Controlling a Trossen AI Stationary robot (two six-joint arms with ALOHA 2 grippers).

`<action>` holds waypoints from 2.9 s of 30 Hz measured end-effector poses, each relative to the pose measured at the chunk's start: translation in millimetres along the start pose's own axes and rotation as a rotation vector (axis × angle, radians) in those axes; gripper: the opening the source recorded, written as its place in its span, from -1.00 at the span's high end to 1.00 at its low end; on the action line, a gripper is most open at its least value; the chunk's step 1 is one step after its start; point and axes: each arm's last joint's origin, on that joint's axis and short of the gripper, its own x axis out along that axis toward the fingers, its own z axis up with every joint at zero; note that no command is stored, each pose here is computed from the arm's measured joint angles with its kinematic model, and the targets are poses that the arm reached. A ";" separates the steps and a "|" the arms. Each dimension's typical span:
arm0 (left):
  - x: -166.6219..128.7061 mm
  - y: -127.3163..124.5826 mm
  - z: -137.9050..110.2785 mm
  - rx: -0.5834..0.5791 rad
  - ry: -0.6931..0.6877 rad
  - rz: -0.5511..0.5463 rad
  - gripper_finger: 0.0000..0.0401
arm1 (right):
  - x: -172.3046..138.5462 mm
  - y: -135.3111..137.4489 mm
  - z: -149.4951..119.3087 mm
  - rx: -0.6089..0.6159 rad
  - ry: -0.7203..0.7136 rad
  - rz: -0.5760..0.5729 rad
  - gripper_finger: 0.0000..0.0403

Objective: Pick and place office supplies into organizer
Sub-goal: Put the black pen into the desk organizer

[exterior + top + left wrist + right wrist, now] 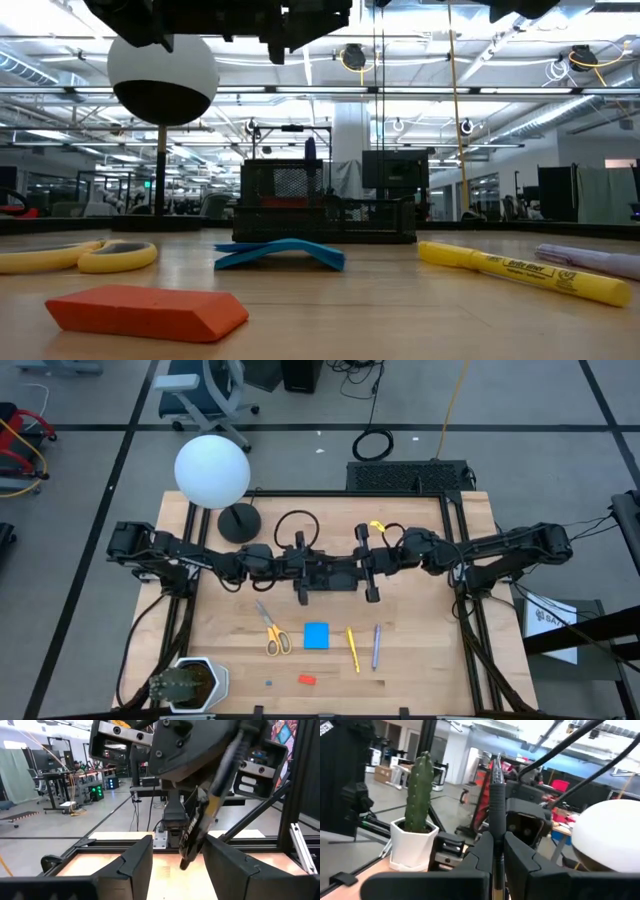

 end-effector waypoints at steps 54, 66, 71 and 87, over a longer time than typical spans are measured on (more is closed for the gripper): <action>-3.9 -1.5 -9.4 0.072 0.143 -0.033 0.73 | -32.2 -1.7 -12.3 -0.057 0.454 -0.122 0.95; -26.7 -1.5 11.0 0.085 0.243 -0.037 0.28 | -38.0 4.1 -25.2 0.015 0.598 -0.087 0.76; -32.1 -7.8 9.1 0.115 0.302 -0.067 0.14 | -40.1 6.6 -28.5 -0.009 0.641 -0.056 0.65; -35.8 -18.1 2.9 0.240 0.370 -0.075 -0.07 | -33.9 37.2 -69.7 -0.215 0.901 0.216 0.39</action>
